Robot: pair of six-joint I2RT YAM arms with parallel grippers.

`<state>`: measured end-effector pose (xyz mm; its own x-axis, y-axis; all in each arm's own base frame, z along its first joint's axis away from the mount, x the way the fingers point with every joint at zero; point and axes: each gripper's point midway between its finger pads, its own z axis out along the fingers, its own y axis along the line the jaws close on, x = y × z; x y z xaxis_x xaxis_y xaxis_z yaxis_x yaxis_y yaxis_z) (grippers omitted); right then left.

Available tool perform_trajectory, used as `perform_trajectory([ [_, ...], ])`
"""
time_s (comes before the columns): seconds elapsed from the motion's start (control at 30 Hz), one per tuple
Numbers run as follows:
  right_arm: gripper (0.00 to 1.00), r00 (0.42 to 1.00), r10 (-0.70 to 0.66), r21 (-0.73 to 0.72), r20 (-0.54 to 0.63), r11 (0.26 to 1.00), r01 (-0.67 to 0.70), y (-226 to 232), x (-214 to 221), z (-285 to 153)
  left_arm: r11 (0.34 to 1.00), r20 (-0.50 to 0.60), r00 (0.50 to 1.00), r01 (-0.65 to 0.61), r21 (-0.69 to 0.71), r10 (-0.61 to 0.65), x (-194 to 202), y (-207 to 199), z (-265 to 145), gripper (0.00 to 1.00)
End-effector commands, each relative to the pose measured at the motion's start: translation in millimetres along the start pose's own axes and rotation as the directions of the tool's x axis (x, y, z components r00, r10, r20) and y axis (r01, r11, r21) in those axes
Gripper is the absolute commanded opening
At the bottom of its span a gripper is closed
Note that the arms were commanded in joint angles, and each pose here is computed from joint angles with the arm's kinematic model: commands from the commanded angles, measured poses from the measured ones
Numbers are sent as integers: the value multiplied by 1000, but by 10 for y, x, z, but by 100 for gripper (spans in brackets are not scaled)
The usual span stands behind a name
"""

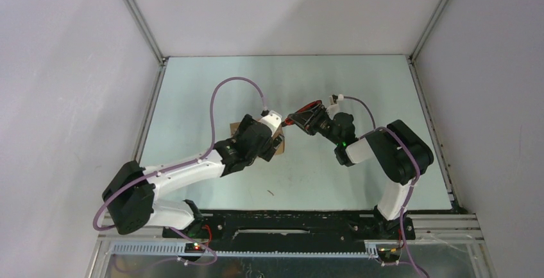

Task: Unpack the express box
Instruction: Cut the express box at the center of the board.

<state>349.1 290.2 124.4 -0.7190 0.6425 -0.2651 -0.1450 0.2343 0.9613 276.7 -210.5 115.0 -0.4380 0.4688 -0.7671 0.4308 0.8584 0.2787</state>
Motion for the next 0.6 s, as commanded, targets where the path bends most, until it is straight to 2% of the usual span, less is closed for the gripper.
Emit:
perform_trajectory([
  [0.0,0,987,-5,128,-159,991,26,-421,345,-196,980,25,994,106,-166,-103,32,400,-2,100],
  [0.4,0,964,-54,107,-261,991,84,-361,668,-250,978,31,993,116,-172,-112,-14,420,11,100],
  [0.57,0,969,-24,124,-246,991,56,-479,553,-297,978,29,993,122,-170,-118,9,425,-4,100],
])
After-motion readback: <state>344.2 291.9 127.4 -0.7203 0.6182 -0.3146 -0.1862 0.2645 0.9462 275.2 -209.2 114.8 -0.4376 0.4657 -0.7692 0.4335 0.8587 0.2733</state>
